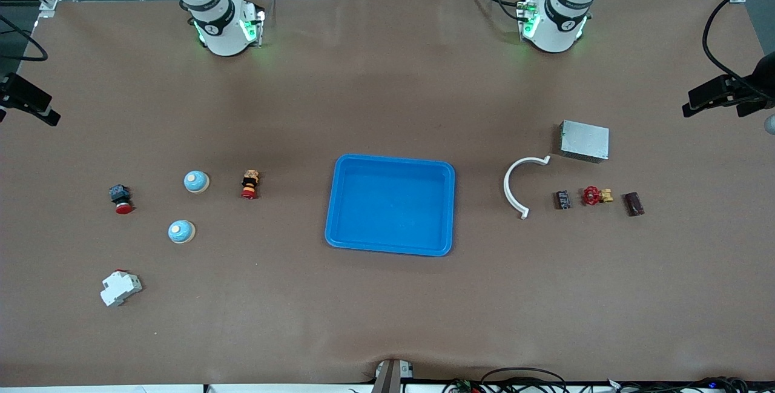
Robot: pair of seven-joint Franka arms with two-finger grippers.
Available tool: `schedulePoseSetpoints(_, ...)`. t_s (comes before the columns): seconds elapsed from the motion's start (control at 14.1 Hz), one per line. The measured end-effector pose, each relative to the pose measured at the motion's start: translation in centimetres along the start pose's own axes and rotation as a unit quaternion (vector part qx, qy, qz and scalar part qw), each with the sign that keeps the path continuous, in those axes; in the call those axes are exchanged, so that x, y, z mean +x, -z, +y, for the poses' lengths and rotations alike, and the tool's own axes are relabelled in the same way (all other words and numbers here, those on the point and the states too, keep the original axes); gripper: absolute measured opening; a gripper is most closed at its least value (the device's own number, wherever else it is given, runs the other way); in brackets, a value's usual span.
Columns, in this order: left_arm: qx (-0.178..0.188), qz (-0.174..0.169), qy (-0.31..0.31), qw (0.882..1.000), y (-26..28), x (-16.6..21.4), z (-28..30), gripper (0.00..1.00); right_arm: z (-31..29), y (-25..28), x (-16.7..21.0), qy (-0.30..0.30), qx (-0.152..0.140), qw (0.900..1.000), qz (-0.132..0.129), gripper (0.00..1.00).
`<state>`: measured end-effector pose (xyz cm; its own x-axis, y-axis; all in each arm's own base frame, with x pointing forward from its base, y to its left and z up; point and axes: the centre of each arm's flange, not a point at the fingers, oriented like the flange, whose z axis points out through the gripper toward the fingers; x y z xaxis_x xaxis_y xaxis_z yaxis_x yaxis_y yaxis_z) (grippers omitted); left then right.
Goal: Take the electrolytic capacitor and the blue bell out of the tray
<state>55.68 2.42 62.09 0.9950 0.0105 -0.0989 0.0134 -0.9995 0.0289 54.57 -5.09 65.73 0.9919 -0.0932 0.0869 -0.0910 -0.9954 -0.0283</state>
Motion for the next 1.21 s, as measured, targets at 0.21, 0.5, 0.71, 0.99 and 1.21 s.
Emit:
schedulePoseSetpoints(0.21, 0.001, 0.002, 0.000, 1.000, -1.2, 1.3, 0.1, 1.00, 0.0, -0.4, 0.0, 0.000, 0.000, 1.000, -0.003, 1.00)
schedulePoseSetpoints(0.5, 0.002, 0.019, -0.001, 1.000, -1.1, 1.8, 0.1, 1.00, 0.1, -1.1, 0.0, -0.001, 0.000, 1.000, -0.010, 1.00)
schedulePoseSetpoints(0.71, 0.002, 0.035, 0.000, 0.999, -1.1, 1.6, -0.1, 1.00, 0.1, -1.2, 0.0, -0.001, 0.000, 1.000, -0.010, 1.00)
schedulePoseSetpoints(0.99, 0.000, 0.040, 0.011, 0.999, -1.4, 0.8, -1.3, 1.00, 0.1, -1.4, -0.2, -0.001, 0.000, 1.000, -0.018, 1.00)
schedulePoseSetpoints(1.21, 0.003, 0.038, 0.012, 0.999, -1.6, 0.8, -1.4, 1.00, 0.1, -1.3, -0.5, -0.001, 0.000, 1.000, -0.030, 1.00)
